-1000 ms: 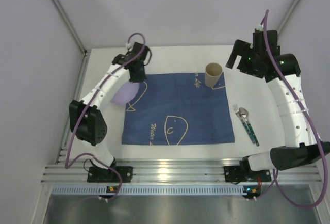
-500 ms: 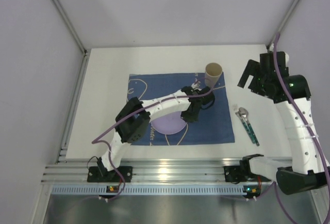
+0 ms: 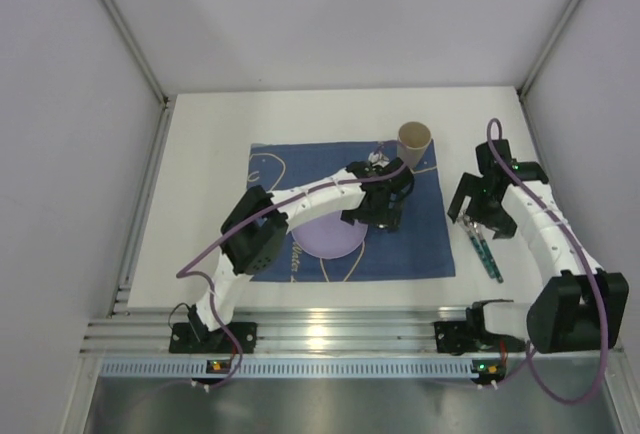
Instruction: Set the dinner table for one person
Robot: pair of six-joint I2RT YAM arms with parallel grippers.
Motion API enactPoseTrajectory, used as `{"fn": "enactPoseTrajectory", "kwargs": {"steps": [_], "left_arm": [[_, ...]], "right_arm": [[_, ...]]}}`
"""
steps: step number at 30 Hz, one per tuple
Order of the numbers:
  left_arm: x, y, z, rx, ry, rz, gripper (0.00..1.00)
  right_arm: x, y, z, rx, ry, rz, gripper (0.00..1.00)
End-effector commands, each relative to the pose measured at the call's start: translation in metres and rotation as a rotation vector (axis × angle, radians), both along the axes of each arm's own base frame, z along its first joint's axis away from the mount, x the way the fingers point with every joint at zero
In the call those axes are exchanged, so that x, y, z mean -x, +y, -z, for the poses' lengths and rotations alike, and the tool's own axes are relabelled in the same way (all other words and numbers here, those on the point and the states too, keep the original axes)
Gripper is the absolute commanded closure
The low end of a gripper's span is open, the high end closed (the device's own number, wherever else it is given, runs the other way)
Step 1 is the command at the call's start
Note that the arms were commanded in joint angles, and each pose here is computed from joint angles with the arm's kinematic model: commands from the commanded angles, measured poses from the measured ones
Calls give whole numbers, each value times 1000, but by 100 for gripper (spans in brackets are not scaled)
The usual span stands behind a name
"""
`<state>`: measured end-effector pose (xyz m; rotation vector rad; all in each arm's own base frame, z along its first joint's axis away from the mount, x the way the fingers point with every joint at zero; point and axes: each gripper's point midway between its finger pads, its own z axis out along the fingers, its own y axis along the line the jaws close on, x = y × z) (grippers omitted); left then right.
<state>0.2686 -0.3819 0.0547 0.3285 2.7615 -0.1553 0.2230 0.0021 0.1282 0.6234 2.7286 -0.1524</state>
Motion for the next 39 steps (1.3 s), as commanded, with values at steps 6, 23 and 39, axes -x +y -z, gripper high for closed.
{"fn": "enactPoseTrajectory", "kwargs": {"steps": [6, 23, 39], "left_arm": [[-14, 22, -54, 137, -63, -25, 4], [-34, 71, -38, 133, -5, -27, 8], [-34, 83, -32, 108, 25, -29, 10]], "right_arm": [[-21, -29, 42, -75, 24, 189, 12], [-42, -64, 104, 17, 123, 255, 41], [-57, -82, 129, 110, 178, 191, 100]]}}
